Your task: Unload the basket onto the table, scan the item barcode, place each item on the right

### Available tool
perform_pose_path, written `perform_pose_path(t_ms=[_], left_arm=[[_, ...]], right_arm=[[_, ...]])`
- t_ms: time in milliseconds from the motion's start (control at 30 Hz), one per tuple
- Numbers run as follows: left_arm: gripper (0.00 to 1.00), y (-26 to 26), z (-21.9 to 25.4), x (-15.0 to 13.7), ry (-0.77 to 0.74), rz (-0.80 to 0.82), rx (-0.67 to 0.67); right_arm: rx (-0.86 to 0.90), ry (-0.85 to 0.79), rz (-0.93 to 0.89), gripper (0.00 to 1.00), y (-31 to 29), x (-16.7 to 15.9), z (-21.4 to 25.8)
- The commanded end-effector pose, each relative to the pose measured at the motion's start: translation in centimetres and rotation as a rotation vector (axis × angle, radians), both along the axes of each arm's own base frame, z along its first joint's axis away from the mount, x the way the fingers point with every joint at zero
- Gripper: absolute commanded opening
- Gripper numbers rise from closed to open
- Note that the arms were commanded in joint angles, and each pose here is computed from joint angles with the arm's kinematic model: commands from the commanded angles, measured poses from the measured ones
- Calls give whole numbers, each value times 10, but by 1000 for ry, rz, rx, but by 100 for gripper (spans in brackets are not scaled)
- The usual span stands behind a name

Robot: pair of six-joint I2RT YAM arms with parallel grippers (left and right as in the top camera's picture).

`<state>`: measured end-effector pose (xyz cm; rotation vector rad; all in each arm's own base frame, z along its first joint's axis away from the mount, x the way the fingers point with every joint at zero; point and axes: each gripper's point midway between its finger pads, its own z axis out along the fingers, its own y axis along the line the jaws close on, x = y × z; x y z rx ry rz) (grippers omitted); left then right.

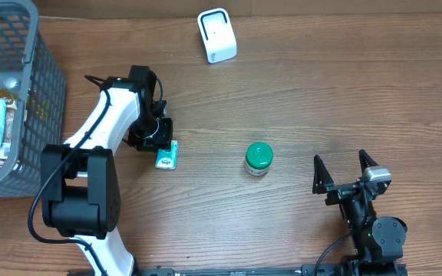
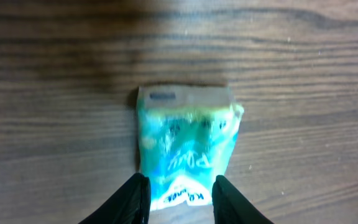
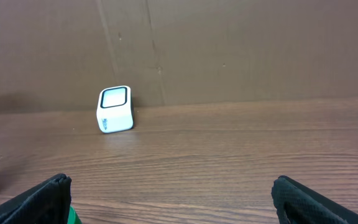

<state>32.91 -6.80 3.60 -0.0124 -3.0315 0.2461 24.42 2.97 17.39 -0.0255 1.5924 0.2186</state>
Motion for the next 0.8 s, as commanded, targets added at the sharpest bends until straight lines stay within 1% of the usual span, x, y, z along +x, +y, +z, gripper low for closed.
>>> perform_pose_path(t_ms=[0,233,300,400,500,567,600,633,667,767], left_arm=[[37,5,-1,-1,-26,-5,27],[38,9,-8,0,-39,8,49],[40,9,-12,0,-44,11,48],[47,8,-22,-3,-42,36,44],[48,8,-34,-12,-34,41,44],[38,8,-44,-18,-28,62,42],[29,9,-46,-19,-25,67,42],[13,9,-47,-20,-22,66,43],[4,9,-47,-21,-20,67,43],[4,9,-45,-20,-18,73,44]], right_arm=[[0,-1,-10,100,-2,0,-3],[0,-1,-10,100,-2,0,-3],[0,-1,-10,100,-2,0,-3],[0,-1,-10,100,-2,0,-3],[0,-1,-10,100,-2,0,-3],[0,-1,-10,100,-2,0,-3],[0,0,-10,100,-2,0,-3],[0,0,-10,100,-2,0,-3],[1,0,-10,100,-2,0,-3],[0,-1,-10,100,-2,0,-3]])
